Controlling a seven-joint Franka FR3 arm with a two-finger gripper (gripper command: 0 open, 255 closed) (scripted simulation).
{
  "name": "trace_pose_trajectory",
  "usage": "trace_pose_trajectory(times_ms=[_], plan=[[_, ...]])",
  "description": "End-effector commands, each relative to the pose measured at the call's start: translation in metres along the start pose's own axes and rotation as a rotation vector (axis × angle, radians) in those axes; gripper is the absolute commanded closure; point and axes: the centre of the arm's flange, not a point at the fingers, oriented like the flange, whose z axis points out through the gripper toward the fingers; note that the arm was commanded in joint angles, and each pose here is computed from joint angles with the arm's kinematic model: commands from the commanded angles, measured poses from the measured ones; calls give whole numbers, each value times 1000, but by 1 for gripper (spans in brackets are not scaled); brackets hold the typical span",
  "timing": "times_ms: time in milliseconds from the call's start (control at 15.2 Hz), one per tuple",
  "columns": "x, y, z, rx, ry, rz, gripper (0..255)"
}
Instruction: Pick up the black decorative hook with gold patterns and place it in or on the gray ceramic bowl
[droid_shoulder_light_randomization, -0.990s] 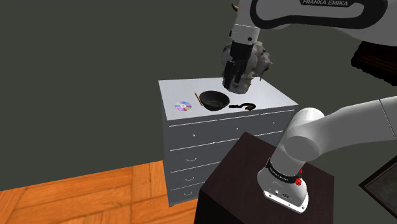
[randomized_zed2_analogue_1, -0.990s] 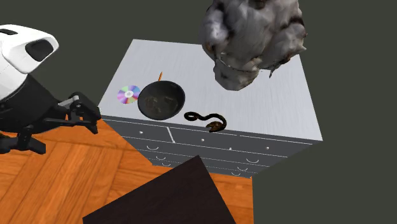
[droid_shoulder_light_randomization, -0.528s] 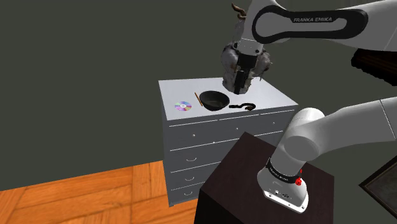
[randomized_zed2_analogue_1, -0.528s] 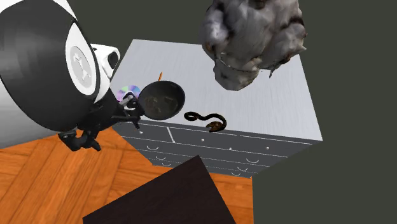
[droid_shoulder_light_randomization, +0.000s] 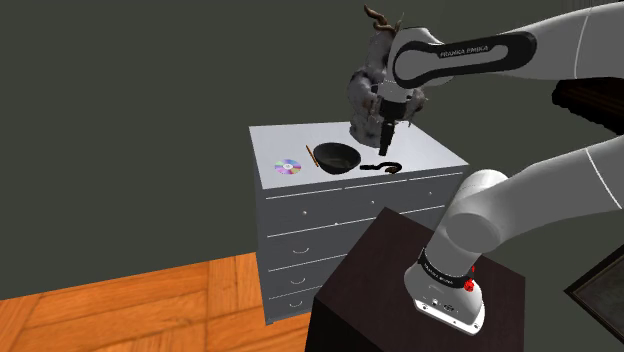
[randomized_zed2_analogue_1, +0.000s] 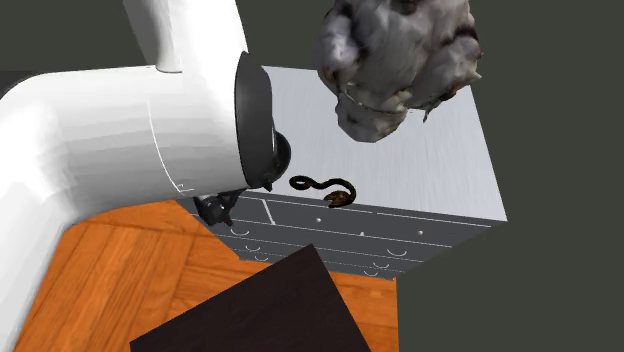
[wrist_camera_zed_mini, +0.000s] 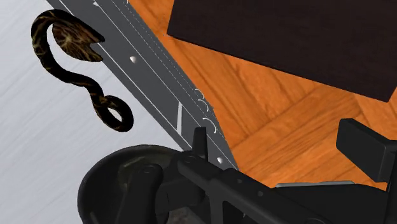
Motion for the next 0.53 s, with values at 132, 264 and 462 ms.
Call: trace_pose_trajectory(times_ms=[132, 264, 462], plan=[[-7, 44, 27, 2, -15, -104, 0], [-8, 67, 40, 3, -22, -154, 0], [-8, 102, 60, 5, -33, -229, 0]])
